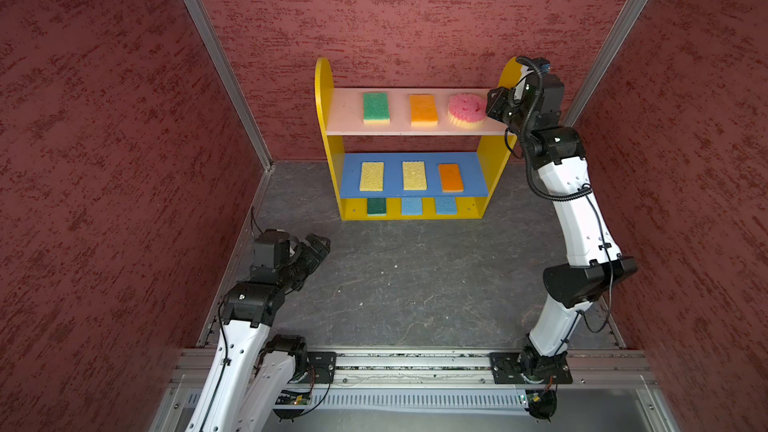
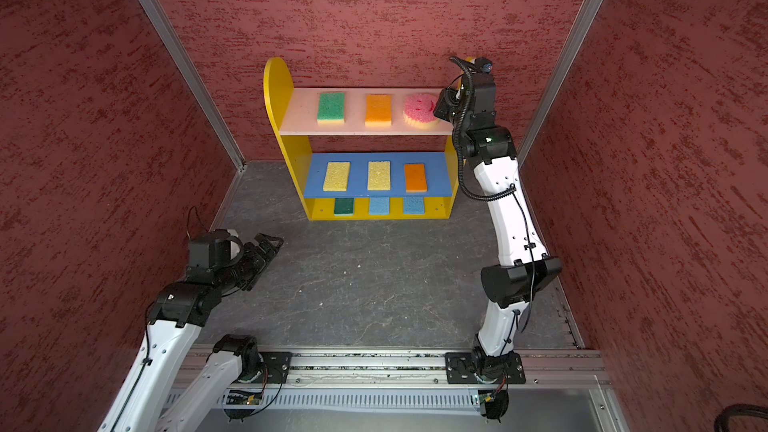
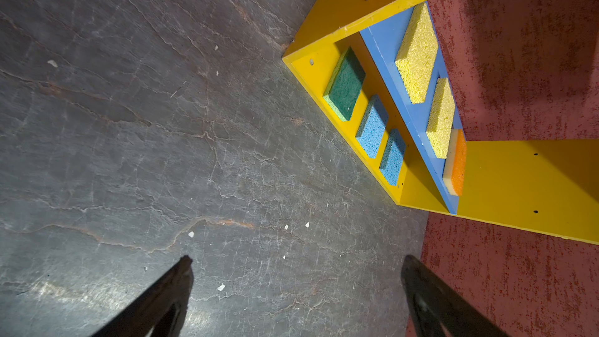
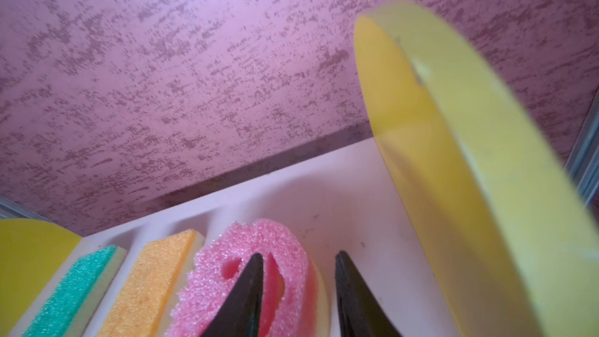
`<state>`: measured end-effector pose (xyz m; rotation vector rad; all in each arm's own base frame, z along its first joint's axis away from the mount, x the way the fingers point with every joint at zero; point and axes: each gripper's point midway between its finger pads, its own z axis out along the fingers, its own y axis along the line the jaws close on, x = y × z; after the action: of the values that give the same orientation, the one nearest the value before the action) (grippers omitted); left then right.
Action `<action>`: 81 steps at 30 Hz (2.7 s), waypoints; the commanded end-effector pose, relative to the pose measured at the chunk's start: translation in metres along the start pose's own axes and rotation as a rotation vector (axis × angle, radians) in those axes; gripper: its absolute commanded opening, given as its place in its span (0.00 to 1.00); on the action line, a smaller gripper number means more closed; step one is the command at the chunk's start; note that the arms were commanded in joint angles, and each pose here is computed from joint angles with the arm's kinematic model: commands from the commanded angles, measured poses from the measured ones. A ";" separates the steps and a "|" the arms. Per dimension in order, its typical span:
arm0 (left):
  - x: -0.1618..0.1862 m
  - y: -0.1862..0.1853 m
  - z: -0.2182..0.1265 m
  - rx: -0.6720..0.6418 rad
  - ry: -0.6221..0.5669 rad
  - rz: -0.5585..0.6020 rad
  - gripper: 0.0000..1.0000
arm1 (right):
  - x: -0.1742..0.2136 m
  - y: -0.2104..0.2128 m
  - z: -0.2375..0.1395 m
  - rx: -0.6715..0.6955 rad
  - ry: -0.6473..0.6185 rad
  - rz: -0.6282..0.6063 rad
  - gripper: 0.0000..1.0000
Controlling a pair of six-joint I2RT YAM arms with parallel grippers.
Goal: Place and organize the cleaning sponges onto the shelf
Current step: 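Open the right gripper and release the pink sponge on the board, then withdraw the right gripper back from the shelf toward the robot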
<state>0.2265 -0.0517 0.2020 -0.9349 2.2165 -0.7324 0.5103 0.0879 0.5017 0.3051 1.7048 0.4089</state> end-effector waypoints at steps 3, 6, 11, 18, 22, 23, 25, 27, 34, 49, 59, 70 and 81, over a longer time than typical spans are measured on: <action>-0.003 -0.003 0.000 0.025 -0.015 0.001 1.00 | -0.024 0.019 -0.030 -0.084 -0.034 0.021 0.39; -0.002 -0.004 0.001 0.029 -0.013 -0.001 1.00 | -0.020 0.032 -0.036 -0.140 -0.009 0.026 0.23; -0.001 -0.004 0.002 0.034 -0.005 -0.007 1.00 | -0.008 0.057 -0.043 -0.217 0.033 0.015 0.00; 0.000 -0.002 0.000 0.032 -0.007 -0.009 1.00 | 0.020 0.090 -0.044 -0.278 0.100 -0.021 0.00; 0.001 -0.002 -0.001 0.033 -0.008 -0.010 1.00 | 0.037 0.102 -0.037 -0.283 0.125 -0.055 0.00; 0.000 -0.002 -0.001 0.031 -0.008 -0.011 1.00 | 0.039 0.103 -0.036 -0.279 0.126 -0.058 0.00; 0.000 -0.002 -0.002 0.032 -0.009 -0.010 1.00 | 0.044 0.103 -0.030 -0.268 0.136 -0.061 0.00; 0.001 -0.001 -0.001 0.029 -0.007 -0.008 1.00 | 0.048 0.101 -0.024 -0.250 0.143 -0.062 0.00; -0.001 -0.001 -0.001 0.021 -0.011 -0.006 1.00 | 0.061 0.090 -0.006 -0.189 0.156 -0.080 0.00; -0.002 -0.002 0.000 0.023 -0.009 -0.005 1.00 | 0.061 0.069 0.004 -0.099 0.149 -0.083 0.00; -0.001 -0.003 0.001 0.026 -0.006 -0.006 1.00 | 0.058 0.075 -0.004 -0.134 0.161 -0.067 0.00; -0.001 -0.004 -0.011 0.035 -0.022 0.005 1.00 | 0.012 0.083 -0.054 -0.174 0.066 -0.049 0.00; -0.009 -0.006 -0.038 0.031 -0.088 0.042 1.00 | -0.017 0.056 -0.124 -0.126 -0.068 -0.050 0.00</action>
<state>0.2114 -0.0464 0.2237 -0.9079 2.1580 -0.7359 0.3946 0.1321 0.5558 0.1472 1.6536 0.5092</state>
